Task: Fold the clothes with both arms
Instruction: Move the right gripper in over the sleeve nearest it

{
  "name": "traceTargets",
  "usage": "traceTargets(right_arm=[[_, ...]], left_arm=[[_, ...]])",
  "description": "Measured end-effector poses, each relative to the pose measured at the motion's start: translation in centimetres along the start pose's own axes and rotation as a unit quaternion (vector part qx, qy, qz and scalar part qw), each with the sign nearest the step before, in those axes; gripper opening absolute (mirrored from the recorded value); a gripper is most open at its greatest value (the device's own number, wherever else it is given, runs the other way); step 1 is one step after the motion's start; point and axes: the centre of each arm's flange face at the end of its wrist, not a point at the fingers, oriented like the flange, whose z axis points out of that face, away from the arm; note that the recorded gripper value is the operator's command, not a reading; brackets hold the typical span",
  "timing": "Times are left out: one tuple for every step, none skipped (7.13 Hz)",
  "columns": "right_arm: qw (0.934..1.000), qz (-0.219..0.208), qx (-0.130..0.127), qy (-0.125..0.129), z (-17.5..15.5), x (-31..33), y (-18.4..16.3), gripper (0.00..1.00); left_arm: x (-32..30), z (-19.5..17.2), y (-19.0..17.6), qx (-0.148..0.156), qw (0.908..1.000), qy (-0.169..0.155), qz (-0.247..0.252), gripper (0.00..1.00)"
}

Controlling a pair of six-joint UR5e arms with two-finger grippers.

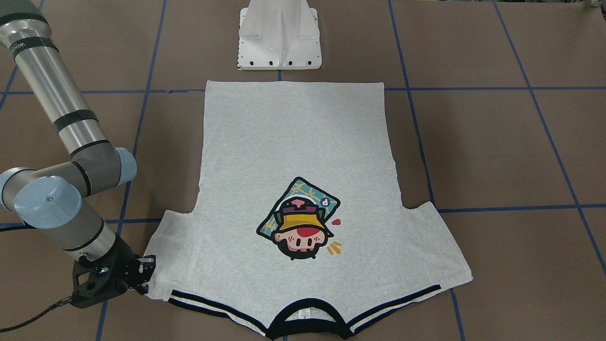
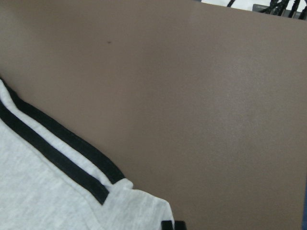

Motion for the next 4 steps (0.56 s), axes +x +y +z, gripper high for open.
traceTargets(right_arm=[[0.9997, 0.002, 0.004, -0.024, -1.4, -1.6, -0.7, 0.0], [0.9988, 0.007, 0.006, -0.047, -2.8, -3.4, -1.3, 0.0], [0.9979, 0.009, 0.009, -0.063, -4.0, -5.3, -2.2, 0.0], [0.9975, 0.01, 0.009, -0.07, -5.0, -7.8, -3.6, 0.0]], left_arm=[[0.0, 0.0, 0.0, 0.0, 1.0, 0.0, 0.0, 1.0], [-0.1, 0.0, 0.1, 0.0, 1.0, 0.0, -0.001, 1.0], [-0.2, -0.1, 0.2, 0.0, 1.0, -0.001, -0.002, 1.0], [-0.3, -0.2, 0.4, 0.0, 1.0, -0.001, -0.002, 1.0]])
